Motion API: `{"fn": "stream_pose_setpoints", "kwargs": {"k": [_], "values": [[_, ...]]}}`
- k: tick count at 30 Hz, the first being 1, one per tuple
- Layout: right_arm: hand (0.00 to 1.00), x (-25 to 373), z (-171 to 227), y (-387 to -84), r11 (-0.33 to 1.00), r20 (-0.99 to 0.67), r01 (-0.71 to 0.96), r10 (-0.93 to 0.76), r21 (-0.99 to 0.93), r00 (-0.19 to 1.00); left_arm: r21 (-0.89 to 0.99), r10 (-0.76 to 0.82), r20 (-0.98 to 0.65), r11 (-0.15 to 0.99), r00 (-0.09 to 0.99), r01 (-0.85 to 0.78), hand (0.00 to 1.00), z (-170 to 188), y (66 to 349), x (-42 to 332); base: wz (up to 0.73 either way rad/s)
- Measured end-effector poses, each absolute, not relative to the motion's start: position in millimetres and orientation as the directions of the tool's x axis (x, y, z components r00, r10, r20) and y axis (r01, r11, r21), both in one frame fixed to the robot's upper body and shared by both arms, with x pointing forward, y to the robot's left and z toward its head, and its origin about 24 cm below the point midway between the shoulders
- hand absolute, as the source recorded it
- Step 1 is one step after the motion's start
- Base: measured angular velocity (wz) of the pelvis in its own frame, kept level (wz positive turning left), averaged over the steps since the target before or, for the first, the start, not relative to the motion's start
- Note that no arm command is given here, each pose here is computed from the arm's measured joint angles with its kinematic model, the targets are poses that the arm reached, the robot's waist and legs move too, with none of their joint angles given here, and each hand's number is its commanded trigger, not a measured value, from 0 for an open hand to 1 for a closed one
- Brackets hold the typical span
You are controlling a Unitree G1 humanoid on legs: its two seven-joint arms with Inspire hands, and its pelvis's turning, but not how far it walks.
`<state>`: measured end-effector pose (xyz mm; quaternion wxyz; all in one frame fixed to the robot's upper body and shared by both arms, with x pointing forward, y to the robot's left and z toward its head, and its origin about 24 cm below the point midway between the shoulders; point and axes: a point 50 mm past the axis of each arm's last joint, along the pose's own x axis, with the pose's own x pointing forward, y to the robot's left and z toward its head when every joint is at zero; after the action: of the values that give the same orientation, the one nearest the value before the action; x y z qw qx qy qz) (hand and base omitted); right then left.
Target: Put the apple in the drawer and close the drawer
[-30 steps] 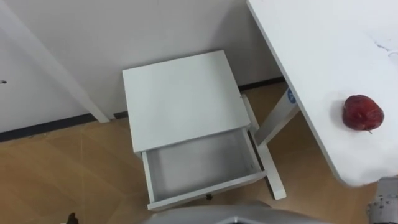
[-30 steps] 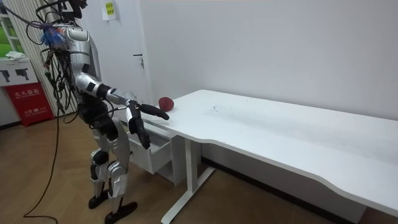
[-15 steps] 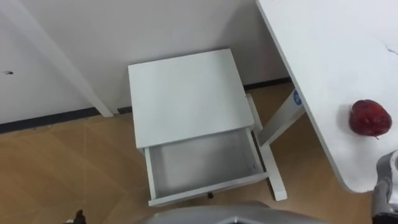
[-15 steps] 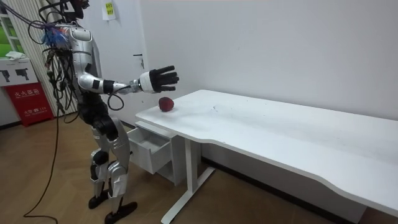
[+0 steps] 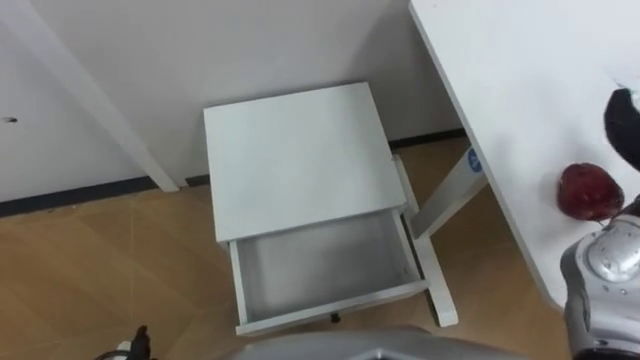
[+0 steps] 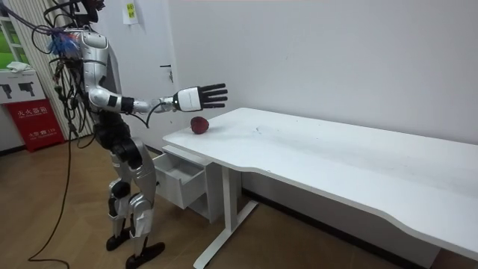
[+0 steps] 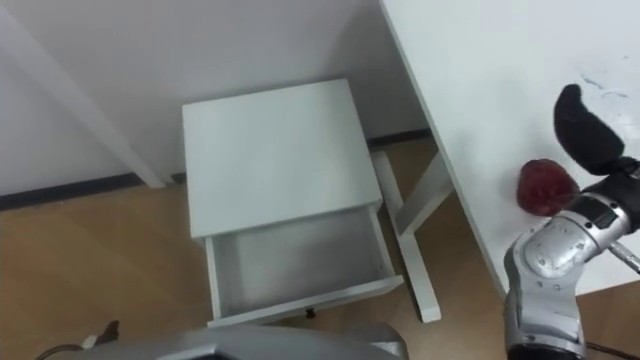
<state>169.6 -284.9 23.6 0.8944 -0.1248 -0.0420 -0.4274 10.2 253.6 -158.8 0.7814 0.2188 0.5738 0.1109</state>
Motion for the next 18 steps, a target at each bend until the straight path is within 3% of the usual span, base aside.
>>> {"fn": "stream_pose_setpoints", "kwargs": {"k": [9, 18], "values": [[0.0, 168.1, 1.1, -279.3, 0.705, 0.082, 0.642, -0.651, -0.303, 0.754, 0.472, 0.426, -0.851, 0.877, 0.308, 0.091, 0.0, -158.6, 255.5, 7.4, 0.0], [0.0, 159.0, -3.8, -279.3, 0.709, 0.072, 0.588, -0.613, -0.391, 0.787, 0.475, 0.427, -0.845, 0.875, 0.322, 0.087, 0.0, -158.2, 256.4, 13.1, -0.01]]}}
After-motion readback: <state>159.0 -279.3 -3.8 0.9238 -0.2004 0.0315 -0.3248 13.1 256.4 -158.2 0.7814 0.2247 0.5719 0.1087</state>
